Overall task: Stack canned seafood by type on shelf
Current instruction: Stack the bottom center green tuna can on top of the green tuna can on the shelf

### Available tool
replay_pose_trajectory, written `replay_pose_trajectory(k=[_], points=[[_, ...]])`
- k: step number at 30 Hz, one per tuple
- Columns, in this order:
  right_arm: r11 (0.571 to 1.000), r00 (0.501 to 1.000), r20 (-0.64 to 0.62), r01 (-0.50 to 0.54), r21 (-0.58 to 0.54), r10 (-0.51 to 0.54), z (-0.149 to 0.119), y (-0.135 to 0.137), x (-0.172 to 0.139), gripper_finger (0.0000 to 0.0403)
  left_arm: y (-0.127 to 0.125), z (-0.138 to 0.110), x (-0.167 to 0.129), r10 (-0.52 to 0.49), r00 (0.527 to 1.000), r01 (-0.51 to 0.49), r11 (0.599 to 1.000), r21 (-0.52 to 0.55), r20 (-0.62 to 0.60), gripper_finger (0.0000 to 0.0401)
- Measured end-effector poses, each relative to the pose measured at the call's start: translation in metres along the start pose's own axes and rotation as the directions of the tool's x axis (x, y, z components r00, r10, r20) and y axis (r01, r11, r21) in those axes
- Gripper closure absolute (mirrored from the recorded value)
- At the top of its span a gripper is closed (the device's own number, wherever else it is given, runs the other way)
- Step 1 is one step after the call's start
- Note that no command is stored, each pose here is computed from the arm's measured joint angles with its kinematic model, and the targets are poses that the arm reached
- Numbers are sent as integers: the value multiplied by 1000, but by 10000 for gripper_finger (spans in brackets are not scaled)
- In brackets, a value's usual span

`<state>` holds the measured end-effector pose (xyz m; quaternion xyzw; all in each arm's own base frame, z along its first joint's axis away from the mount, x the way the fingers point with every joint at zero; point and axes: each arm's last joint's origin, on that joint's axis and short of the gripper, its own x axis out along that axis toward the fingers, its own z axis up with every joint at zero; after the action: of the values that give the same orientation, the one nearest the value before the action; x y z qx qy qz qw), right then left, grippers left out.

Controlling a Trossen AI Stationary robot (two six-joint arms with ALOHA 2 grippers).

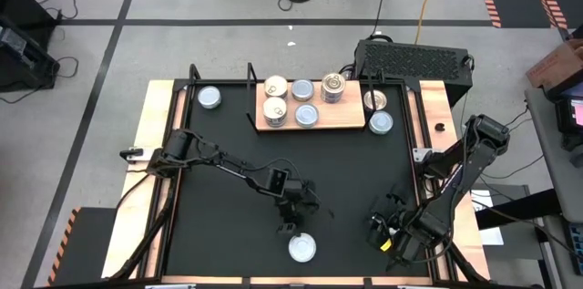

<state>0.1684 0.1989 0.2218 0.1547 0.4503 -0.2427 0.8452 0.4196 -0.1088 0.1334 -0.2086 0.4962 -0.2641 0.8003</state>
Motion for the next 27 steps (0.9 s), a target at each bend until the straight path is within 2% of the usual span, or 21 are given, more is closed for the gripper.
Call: replay_pose_trajectory(k=[4,11,20,23,27], points=[[1000,1000,-1,9,-6,-9,-2,-2,3,190,0,0,0,-3,1000,3,1000,-26,-3,226],[1000,1000,0,4,-1,-4,-2,-2,4,190,0,-1,0,-7,1000,6,999,-45,-14,277],[1000,1000,0,-1,5,1,-2,-1,4,190,-4,-6,14,-36,999,35,999,-32,-36,285],[1000,1000,0,-1,2,1,-2,-1,4,190,-2,-5,14,-37,999,36,998,-57,-29,288],[1000,1000,0,-2,1,2,-2,-1,4,190,-2,-5,13,-38,999,36,998,-59,-31,322]])
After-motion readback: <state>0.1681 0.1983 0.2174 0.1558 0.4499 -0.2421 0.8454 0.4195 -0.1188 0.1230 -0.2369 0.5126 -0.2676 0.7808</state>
